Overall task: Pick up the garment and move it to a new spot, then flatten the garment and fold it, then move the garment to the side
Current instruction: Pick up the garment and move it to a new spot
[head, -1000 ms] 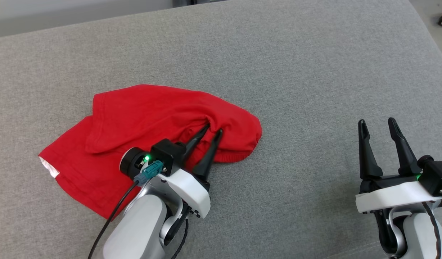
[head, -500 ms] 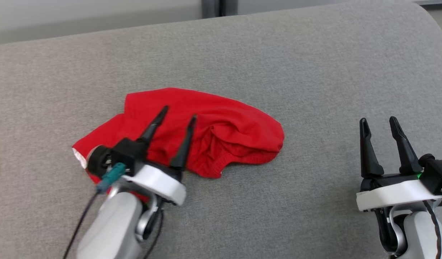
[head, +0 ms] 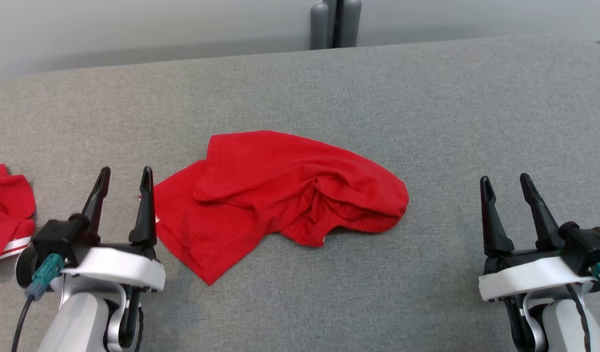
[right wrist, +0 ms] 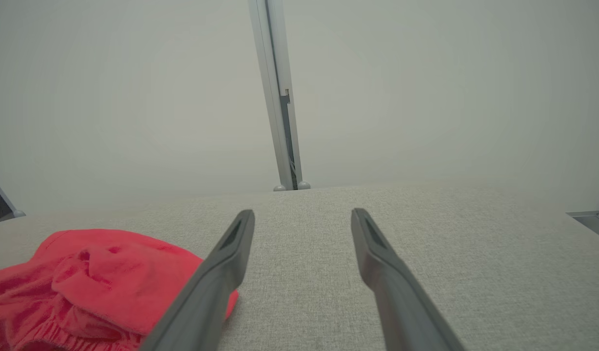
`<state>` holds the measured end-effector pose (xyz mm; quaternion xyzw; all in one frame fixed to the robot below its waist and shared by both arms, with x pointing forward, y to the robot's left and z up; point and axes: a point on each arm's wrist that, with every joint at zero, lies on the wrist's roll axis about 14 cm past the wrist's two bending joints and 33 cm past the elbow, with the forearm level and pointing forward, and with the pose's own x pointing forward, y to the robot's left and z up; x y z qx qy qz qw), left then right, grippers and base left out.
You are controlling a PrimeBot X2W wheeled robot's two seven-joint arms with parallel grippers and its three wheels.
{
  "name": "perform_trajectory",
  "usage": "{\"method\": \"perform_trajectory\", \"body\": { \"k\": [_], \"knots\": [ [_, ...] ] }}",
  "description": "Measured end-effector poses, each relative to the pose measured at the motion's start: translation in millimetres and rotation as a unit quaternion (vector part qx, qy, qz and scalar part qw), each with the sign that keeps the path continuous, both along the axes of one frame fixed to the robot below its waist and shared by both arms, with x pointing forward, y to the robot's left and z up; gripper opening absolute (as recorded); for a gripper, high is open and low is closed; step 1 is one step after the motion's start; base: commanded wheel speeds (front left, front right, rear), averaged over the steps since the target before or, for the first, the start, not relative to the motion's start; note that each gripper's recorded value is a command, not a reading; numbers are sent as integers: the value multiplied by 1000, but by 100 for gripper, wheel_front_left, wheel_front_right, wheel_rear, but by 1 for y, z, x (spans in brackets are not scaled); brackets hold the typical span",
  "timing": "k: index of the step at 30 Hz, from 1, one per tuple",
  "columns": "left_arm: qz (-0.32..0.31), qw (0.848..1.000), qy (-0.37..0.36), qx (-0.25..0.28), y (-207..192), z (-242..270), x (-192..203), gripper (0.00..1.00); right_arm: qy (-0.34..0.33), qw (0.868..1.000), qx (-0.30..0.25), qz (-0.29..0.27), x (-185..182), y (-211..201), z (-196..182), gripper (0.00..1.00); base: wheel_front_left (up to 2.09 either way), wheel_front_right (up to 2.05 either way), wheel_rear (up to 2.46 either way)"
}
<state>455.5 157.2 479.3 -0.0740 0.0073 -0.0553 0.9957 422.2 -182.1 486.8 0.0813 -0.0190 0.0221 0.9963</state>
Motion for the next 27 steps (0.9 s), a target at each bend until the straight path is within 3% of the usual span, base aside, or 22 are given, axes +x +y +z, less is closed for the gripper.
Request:
{"method": "perform_trajectory", "body": {
  "k": [17,27],
  "knots": [
    [25,1000,17,1,19,-2,-56,100,-2,1000,-7,9,-33,4,9,100,0,0,0],
    [29,999,18,4,20,1,-62,100,-2,1000,-9,11,-37,5,13,100,0,0,0]
  ]
}}
